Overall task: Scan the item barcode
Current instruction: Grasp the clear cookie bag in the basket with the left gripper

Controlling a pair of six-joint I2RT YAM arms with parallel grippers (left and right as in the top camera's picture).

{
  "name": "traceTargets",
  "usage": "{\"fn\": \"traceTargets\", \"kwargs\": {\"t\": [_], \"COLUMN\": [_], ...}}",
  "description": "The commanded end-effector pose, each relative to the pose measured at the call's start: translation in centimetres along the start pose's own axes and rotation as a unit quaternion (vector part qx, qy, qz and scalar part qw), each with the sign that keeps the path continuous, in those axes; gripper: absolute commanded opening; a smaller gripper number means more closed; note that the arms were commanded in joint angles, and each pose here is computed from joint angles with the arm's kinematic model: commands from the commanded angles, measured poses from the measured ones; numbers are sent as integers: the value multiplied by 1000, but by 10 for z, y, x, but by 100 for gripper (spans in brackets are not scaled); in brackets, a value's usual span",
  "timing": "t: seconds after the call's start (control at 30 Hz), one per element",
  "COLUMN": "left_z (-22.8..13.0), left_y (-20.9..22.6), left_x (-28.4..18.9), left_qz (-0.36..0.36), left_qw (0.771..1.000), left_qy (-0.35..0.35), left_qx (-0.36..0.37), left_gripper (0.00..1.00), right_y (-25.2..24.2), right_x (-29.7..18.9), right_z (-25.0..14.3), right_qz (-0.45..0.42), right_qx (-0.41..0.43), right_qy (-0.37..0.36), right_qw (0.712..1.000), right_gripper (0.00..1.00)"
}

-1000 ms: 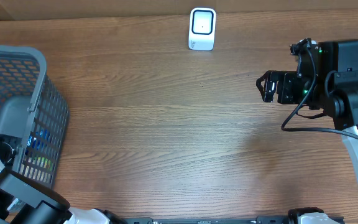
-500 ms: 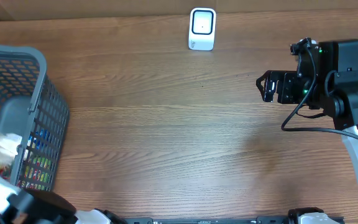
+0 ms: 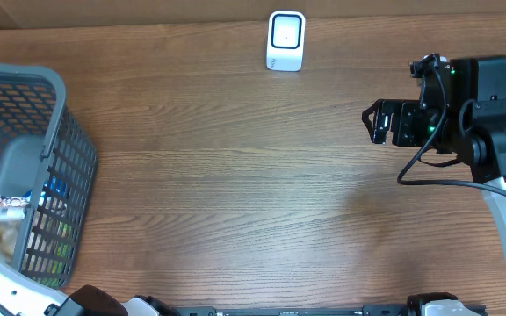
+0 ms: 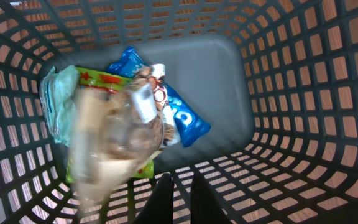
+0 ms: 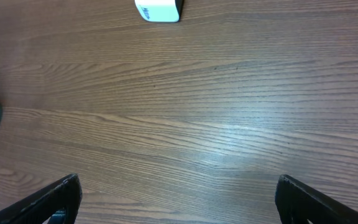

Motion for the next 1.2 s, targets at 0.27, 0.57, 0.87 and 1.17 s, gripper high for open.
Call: {"fn": "traceTargets", "kwargs": {"t": [0.27,0.57,0.87,1.17], "left_z": [-11,-47,-79,-73], "left_y": [9,40,69,58], "left_x": [52,169,233,229], "left_qz": [43,115,190,160], "left_qw": [996,973,951,956], "left_qy": [80,200,240,243], "left_qx": [-11,-16,-37,-43], "left_gripper": [100,100,100,4], "right_y": [6,6,6,5], "right_x": [-5,-5,-5,-1], "right_z": [5,5,5,5], "right_qz": [10,9,9,8], "right_qx": [-9,-9,-9,-8], "right_qy": [-10,-10,-10,-6], "right_qw": [1000,1000,1000,1000], "right_gripper": [100,100,100,100]}}
Point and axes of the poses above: each gripper's point midway between its finger pads, its own x axis out along the fingers, its own y axis along the line the jaws close on, z = x × y, the point moved 5 cm from there along -x, back along the fingers, and after that the axes turned 4 degrees about x, right-handed, at the moved point
